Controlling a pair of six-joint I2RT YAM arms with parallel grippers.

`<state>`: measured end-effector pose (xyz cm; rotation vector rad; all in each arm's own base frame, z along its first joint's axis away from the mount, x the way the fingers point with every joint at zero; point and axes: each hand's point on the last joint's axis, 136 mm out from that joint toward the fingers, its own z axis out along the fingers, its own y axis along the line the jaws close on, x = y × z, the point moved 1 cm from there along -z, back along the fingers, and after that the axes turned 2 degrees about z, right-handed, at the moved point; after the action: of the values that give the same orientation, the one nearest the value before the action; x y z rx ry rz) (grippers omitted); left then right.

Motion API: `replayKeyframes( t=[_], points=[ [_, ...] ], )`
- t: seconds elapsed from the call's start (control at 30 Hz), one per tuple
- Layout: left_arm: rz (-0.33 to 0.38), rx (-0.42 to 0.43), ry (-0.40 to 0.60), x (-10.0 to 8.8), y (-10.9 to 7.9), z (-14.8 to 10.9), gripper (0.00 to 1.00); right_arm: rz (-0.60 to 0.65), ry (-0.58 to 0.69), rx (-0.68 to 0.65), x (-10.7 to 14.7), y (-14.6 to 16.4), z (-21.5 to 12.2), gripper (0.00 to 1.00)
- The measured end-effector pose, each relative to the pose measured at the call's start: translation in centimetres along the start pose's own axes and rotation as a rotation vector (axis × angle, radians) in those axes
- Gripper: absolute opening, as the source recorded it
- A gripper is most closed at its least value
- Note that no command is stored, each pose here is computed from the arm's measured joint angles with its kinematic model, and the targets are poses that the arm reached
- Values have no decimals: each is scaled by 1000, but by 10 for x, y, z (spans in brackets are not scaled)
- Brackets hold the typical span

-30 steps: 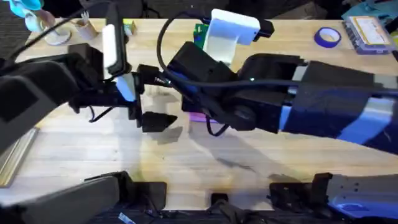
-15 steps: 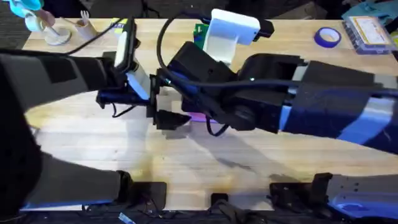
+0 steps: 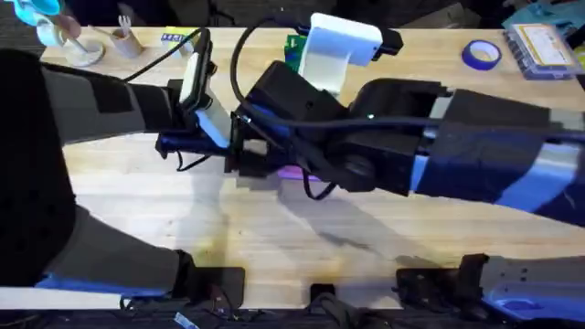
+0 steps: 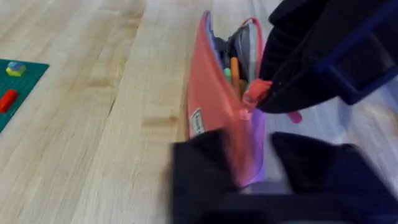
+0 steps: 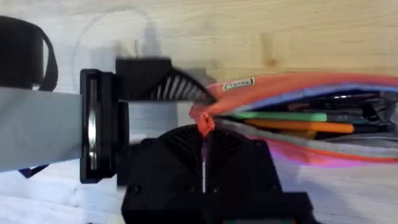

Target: Unzip the bag, pick up the pens from the table one at a time and place them inside, then zip the bag closed.

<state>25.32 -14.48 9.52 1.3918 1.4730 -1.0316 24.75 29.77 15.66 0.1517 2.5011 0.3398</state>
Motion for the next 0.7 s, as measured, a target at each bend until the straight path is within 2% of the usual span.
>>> replayKeyframes(
  t=[0.07, 0.1, 0.4, 0.7],
  points=[
    [8, -3, 1, 0, 1, 0, 123, -1, 4, -2, 1, 0, 0, 31],
    [5, -1, 1, 0, 1, 0, 68, -2, 6, -3, 1, 1, 0, 31],
    [4, -1, 2, 0, 1, 0, 45, -23, 15, 23, -1, -8, 2, 31],
    [5, -2, 5, 1, 1, 0, 45, 10, 84, 200, -15, -67, 6, 31]
  ],
)
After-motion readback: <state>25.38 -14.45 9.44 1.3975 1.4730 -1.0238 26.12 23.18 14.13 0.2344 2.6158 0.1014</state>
